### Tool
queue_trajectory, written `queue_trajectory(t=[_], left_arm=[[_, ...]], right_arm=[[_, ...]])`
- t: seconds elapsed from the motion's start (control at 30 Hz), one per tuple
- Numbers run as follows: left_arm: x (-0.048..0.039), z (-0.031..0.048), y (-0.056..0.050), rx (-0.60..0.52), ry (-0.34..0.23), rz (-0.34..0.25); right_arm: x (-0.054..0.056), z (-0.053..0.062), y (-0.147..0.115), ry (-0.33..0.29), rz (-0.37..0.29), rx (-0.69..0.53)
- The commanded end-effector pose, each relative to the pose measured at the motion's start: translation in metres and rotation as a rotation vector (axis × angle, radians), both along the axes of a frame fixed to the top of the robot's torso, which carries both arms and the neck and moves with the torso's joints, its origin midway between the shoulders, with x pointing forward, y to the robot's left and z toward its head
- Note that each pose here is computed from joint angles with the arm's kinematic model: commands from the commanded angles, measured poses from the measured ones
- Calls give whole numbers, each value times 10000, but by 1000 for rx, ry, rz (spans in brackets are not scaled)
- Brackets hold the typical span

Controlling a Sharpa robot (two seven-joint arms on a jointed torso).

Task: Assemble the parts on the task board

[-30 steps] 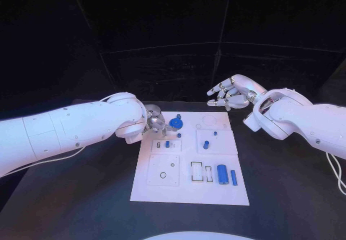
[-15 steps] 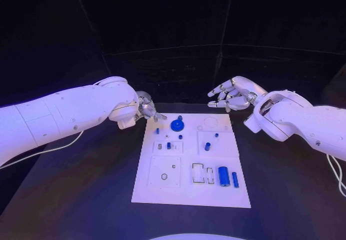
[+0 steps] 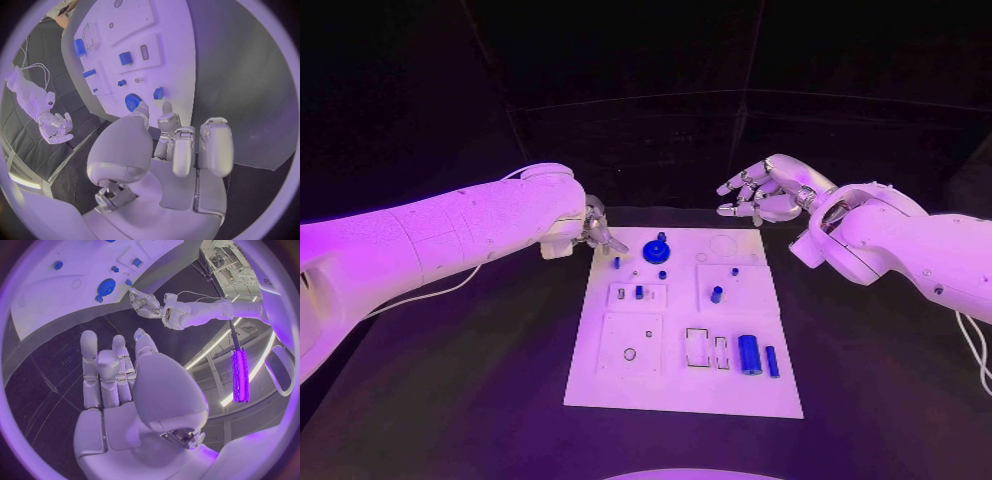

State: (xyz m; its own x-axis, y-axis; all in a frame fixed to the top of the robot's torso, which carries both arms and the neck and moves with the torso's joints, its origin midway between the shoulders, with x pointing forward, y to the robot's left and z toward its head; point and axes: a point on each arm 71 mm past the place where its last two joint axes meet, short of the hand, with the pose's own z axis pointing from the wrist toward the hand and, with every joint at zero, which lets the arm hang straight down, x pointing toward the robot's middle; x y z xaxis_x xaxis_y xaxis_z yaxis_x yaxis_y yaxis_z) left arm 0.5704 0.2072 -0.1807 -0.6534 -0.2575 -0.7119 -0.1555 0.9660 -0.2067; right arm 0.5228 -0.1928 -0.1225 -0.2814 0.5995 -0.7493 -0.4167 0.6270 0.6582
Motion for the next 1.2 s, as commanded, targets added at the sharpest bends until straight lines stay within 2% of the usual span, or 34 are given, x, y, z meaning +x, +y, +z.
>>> queue_trajectory(t=[0.03, 0.33, 0.57, 1.2], left_arm=[[32, 5, -22, 39, -7, -57], [69, -14, -105, 48, 3, -79], [80, -73, -136, 46, 12, -84], [90, -127, -148, 63, 33, -91]], right_arm=[[1, 17, 11, -3, 3, 4], [-1, 17, 28, -3, 7, 4], [-2, 17, 40, -3, 11, 5], [-8, 20, 55, -5, 15, 7]])
